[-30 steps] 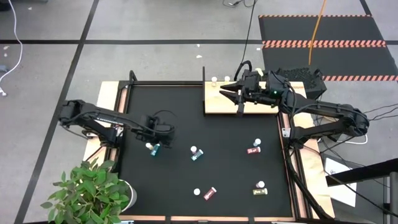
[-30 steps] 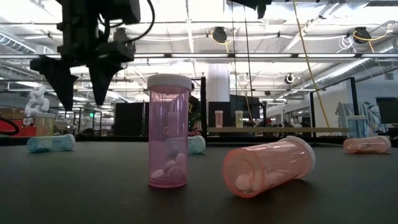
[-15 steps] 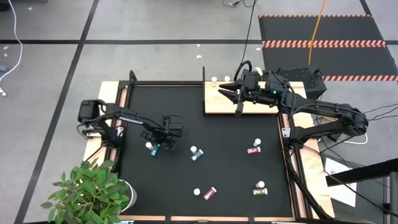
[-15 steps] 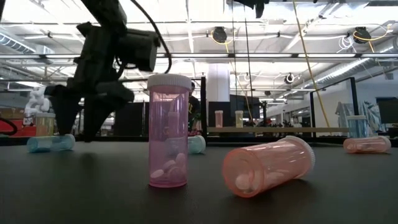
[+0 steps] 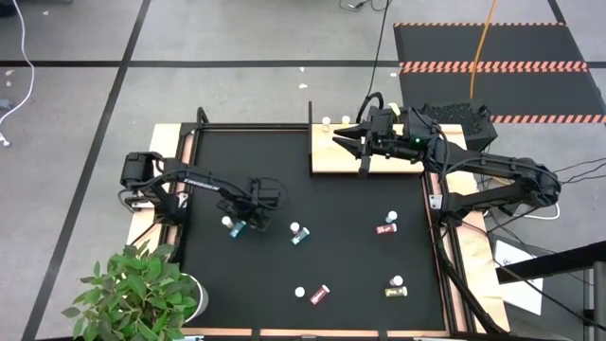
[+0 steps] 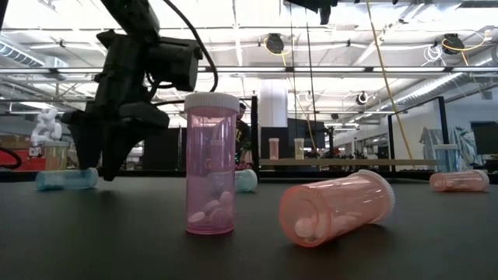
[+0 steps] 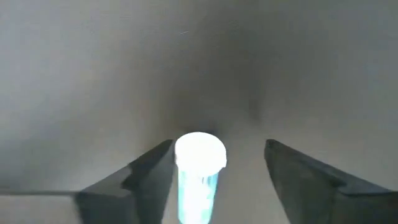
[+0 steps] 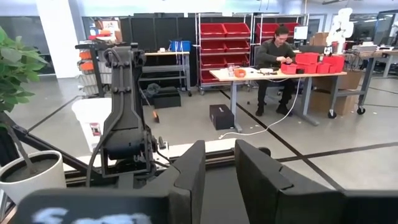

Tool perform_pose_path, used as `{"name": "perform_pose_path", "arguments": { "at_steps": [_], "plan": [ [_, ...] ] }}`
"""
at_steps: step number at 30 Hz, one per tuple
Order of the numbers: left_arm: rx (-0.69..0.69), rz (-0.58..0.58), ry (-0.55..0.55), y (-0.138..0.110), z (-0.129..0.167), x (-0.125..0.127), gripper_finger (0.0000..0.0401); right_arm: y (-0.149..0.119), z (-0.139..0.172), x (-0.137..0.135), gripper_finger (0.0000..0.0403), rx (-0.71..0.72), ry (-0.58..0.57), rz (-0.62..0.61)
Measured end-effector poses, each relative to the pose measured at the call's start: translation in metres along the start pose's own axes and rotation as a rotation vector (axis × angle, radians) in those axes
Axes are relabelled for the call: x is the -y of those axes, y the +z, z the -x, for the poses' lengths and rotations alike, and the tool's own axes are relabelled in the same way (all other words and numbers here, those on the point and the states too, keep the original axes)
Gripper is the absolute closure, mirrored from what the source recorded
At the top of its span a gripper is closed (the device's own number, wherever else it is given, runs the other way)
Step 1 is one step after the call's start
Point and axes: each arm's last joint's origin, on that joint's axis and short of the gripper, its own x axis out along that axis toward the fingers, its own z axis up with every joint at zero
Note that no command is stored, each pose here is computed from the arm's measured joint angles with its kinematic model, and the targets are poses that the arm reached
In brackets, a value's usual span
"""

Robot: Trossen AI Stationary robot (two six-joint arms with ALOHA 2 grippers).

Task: Pick and place medicine bottles onto shelf by color
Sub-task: Put the left blue pill bottle on the shelf

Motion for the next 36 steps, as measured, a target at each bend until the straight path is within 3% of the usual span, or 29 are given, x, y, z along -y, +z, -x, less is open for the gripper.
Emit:
{"name": "perform_pose_path", "arguments": {
  "at_steps": [4, 8, 12, 18, 24, 30, 36],
  "plan": [
    [0.017, -0.029, -0.005, -0.003, -0.001, 0.003, 0.0204, 0.000, 0.000, 0.000, 0.0323, 0.000, 0.000, 0.000],
    [0.043, -0.057, -0.020, -0.004, -0.001, 0.007, 0.0218, 0.000, 0.000, 0.000, 0.0323, 0.000, 0.000, 0.000],
    [0.061, -0.086, -0.043, -0.002, 0.001, 0.011, 0.0203, 0.000, 0.000, 0.000, 0.0323, 0.001, 0.000, 0.000],
    [0.067, -0.187, -0.072, 0.000, 0.017, 0.019, 0.0147, 0.001, 0.000, 0.000, 0.0323, 0.015, -0.001, 0.008],
    [-0.054, -0.286, 0.057, -0.020, 0.010, 0.010, 0.0116, 0.001, 0.000, 0.000, 0.0323, 0.015, -0.001, 0.002],
    [-0.064, -0.338, 0.057, -0.021, 0.001, 0.006, 0.0126, 0.000, 0.000, 0.000, 0.0323, 0.003, -0.001, -0.014],
    [-0.026, -0.380, -0.003, -0.022, -0.005, 0.011, 0.0168, 0.000, 0.000, 0.000, 0.0323, 0.003, -0.001, -0.019]
  ]
}}
